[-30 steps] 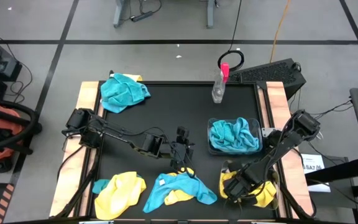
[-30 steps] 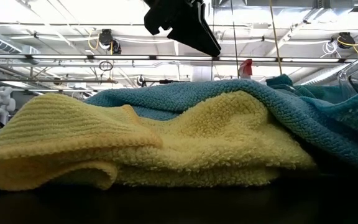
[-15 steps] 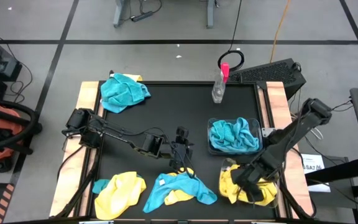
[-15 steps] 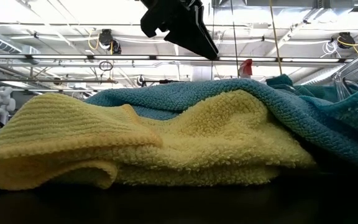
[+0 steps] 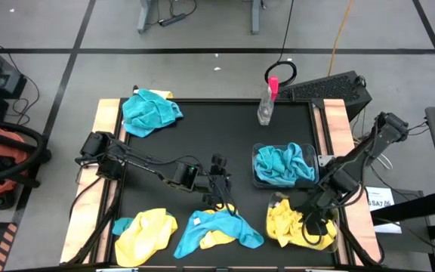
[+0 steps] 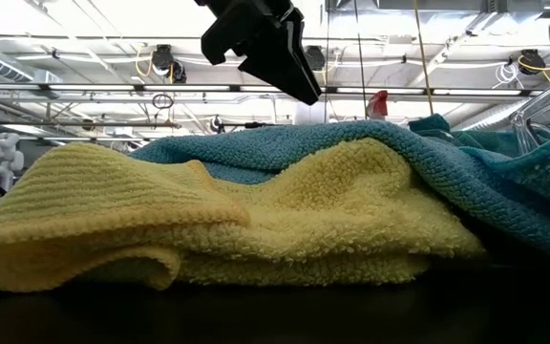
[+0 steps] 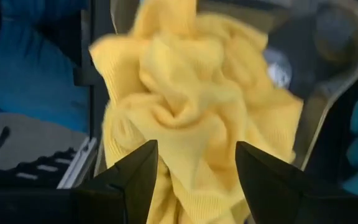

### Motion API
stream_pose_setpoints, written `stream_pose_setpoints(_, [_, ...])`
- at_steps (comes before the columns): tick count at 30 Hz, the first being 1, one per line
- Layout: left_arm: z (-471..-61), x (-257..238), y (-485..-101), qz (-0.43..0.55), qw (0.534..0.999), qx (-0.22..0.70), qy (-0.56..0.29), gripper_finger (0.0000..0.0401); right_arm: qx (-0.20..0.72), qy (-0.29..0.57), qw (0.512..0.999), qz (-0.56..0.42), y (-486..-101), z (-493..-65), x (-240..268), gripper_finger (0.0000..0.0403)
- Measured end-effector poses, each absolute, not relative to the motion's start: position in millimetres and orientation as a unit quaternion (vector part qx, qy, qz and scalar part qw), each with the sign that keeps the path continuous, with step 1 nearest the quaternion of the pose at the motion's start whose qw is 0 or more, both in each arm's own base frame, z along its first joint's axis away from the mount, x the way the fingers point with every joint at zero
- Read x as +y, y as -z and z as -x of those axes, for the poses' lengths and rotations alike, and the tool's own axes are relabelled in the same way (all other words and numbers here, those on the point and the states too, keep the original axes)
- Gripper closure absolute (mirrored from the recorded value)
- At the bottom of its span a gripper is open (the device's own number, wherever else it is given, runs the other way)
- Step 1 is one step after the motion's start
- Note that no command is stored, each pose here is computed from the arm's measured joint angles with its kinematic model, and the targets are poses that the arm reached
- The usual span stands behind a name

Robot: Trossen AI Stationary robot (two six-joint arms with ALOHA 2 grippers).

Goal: Sort microfiber towel by color & place in baskets
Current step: Put the yellow towel into the bottom transparent bin

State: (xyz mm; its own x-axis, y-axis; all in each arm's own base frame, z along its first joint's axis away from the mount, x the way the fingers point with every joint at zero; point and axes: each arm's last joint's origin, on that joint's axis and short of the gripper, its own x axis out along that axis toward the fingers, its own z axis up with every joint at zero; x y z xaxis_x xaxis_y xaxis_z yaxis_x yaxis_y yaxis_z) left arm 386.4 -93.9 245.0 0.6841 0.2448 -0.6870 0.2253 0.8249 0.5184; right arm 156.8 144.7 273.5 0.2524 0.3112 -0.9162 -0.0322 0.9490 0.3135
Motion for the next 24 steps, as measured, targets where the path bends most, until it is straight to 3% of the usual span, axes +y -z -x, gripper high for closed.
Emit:
stream_pose_setpoints(9, [-386.4, -93.9, -244.9, -0.293, 0.87, 0.397, -0.003, 0.0262, 0.549, -0.169, 0.813, -0.093, -270.7, -172.8, 162.3, 0.0218])
stream_pose_setpoints(24, [-384.9, -93.6, -243.5, -0.281, 0.869, 0.407, -0.005, 0.0262, 0.599, -0.123, 0.79, 0.031, -218.2, -184.5, 193.2, 0.0389])
